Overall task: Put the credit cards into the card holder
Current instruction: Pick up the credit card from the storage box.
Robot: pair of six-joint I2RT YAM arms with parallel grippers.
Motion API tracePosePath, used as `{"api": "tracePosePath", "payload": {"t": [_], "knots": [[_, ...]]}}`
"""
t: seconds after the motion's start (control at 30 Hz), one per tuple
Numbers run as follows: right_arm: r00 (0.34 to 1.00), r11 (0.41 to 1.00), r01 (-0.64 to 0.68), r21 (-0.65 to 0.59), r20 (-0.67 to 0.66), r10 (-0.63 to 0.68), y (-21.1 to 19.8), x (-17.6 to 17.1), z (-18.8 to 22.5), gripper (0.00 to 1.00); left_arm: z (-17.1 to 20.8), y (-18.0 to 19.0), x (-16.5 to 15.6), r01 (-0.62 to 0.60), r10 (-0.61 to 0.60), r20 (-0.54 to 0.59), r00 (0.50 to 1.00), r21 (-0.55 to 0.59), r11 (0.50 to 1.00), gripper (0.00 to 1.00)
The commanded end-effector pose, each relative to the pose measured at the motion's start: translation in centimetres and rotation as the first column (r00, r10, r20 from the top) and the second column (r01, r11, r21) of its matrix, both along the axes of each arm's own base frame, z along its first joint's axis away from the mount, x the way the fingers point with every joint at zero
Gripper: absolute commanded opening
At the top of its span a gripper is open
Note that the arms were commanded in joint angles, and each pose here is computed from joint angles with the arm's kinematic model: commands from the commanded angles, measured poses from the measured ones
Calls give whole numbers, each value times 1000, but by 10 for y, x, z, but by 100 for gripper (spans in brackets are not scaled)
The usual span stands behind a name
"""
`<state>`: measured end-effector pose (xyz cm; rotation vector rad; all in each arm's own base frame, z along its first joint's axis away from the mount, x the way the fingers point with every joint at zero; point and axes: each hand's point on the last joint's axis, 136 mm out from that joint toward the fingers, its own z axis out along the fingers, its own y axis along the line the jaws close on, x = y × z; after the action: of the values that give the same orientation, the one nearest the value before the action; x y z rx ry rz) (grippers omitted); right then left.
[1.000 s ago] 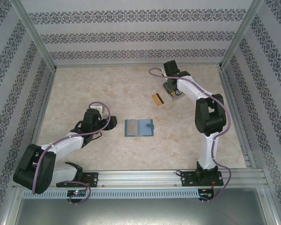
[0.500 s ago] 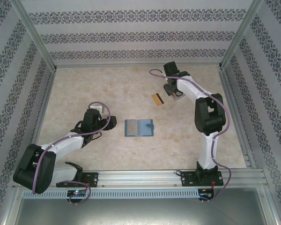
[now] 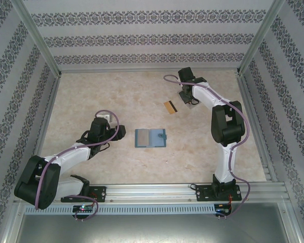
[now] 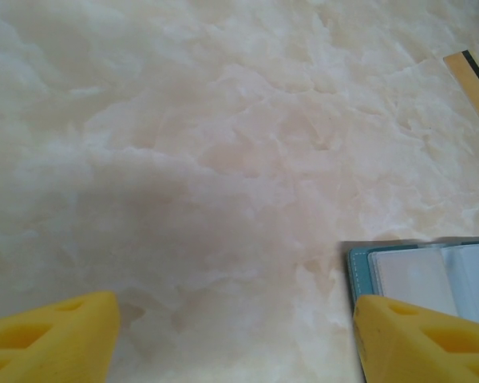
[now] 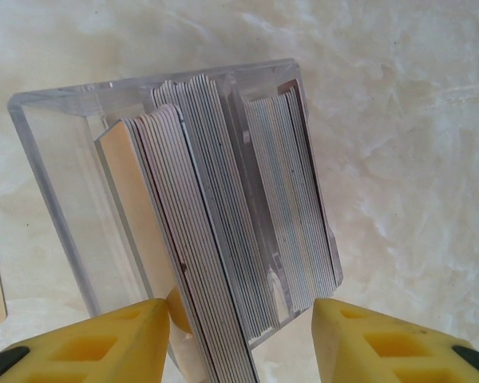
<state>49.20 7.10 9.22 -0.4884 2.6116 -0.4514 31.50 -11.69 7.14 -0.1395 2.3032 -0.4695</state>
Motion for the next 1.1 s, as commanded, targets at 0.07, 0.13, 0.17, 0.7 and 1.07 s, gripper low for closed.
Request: {"api": "tracePosePath", "payload": {"t": [0.07, 0.13, 0.17, 0.7, 1.07], "knots": [[997, 998, 44, -34, 64, -42, -14, 3, 21, 45, 13, 0, 5, -19, 19, 28, 999, -1, 1000, 78], [997, 998, 47, -30, 68, -45, -15, 3, 24, 44, 14, 0, 4, -19, 19, 29, 999, -5, 1000, 78], [996, 999, 47, -28, 72, -45, -14, 3, 25, 44, 14, -2, 4, -13, 14, 29, 999, -11, 1000, 78], [995, 998, 43, -35, 92, -40, -17, 3, 33, 34, 19, -10, 4, 26, -25, 40, 999, -40, 999, 81], [995, 1000, 26, -6, 101, -26, -13, 2, 42, 17, 18, -11, 4, 33, -32, 33, 999, -38, 999, 82]]}}
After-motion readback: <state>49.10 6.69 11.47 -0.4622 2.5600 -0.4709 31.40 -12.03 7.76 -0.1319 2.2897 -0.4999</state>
